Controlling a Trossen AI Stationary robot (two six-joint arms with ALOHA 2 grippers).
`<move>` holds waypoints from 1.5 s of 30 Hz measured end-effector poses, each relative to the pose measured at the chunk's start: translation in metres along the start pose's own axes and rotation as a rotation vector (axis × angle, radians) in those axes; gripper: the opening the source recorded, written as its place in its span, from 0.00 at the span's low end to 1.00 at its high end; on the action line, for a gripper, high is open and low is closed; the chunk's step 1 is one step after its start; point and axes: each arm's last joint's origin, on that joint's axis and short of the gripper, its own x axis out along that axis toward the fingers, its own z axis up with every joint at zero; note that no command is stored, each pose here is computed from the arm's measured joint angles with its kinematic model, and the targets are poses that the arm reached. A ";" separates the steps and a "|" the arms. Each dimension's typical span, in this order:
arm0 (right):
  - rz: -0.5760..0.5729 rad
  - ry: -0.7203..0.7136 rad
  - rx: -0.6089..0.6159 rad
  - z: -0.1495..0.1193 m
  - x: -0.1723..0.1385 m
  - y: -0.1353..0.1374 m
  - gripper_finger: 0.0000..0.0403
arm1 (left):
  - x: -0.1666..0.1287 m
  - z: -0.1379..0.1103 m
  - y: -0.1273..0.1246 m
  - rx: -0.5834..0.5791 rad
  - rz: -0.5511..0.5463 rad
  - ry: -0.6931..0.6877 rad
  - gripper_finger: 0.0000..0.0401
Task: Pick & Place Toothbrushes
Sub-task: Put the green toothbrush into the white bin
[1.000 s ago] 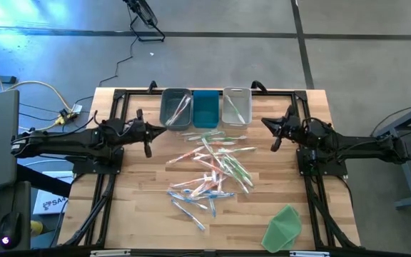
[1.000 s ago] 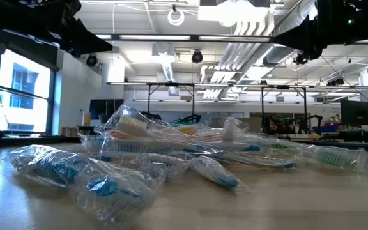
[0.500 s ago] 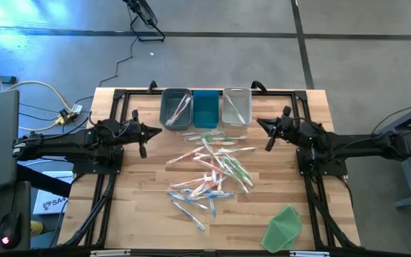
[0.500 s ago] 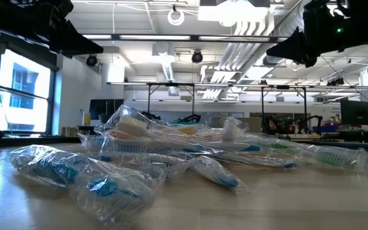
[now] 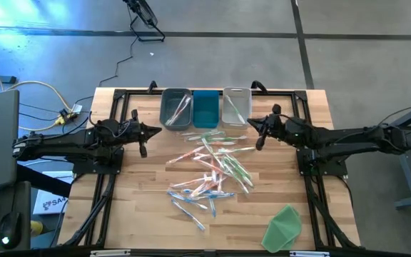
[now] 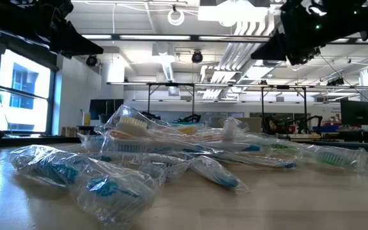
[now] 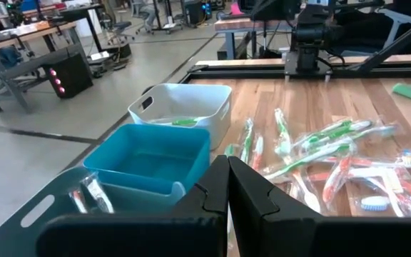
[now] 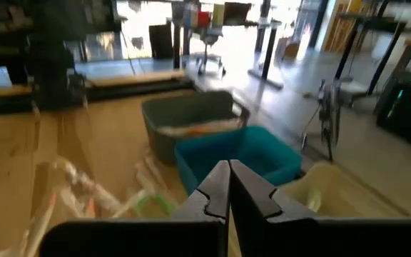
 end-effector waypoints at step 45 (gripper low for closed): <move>0.230 0.237 -0.048 -0.041 0.048 0.026 0.38 | 0.000 -0.004 0.000 0.009 -0.003 0.044 0.00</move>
